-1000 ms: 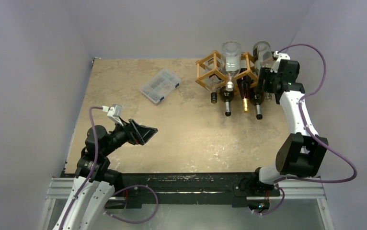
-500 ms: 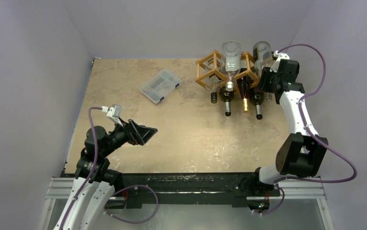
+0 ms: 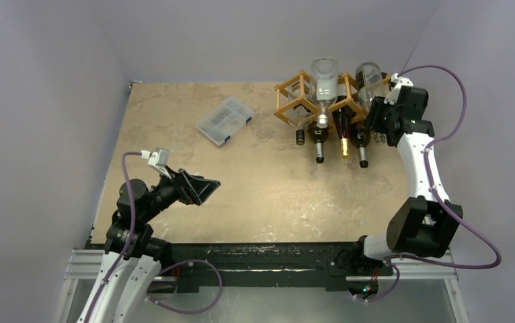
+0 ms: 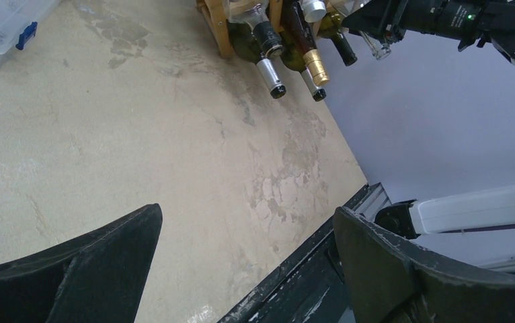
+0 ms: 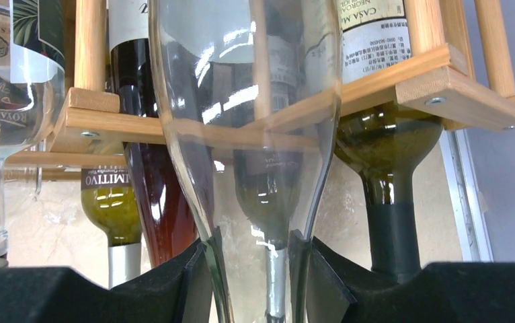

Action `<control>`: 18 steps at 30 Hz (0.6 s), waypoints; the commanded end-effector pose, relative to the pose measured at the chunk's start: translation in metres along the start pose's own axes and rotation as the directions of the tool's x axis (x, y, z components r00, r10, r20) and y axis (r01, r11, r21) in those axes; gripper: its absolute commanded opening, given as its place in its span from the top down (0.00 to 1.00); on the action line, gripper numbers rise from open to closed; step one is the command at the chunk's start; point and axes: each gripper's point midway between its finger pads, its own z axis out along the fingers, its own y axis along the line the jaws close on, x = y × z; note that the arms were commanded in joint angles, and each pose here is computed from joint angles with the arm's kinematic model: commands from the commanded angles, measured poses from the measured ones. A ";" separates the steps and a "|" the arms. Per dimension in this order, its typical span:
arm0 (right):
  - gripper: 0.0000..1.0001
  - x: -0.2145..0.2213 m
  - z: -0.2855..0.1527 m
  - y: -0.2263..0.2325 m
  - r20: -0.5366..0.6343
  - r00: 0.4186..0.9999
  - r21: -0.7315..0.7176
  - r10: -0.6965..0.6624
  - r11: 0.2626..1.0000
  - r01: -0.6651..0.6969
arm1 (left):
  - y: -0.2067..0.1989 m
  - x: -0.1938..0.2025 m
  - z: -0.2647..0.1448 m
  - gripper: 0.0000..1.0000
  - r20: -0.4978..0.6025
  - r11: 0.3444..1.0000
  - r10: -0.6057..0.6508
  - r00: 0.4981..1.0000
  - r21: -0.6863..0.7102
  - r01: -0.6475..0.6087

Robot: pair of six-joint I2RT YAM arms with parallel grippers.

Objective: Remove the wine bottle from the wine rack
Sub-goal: Pick up the wine bottle from the wine rack.

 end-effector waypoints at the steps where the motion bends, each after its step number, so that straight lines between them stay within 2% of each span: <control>1: 1.00 -0.067 -0.035 0.001 0.258 0.966 -0.018 0.021 1.000 -0.016 | -0.008 -0.003 -0.002 0.00 0.012 0.999 0.023 1.000 0.031 -0.024; 9: 1.00 -0.089 -0.063 0.006 0.350 0.936 -0.042 0.025 0.999 -0.011 | -0.013 -0.005 -0.005 0.00 0.022 0.998 0.031 0.999 0.046 -0.032; 18: 1.00 -0.098 -0.082 0.018 0.383 0.923 -0.095 0.027 0.995 0.011 | -0.018 -0.008 -0.005 0.00 0.023 0.997 0.038 0.999 0.066 -0.039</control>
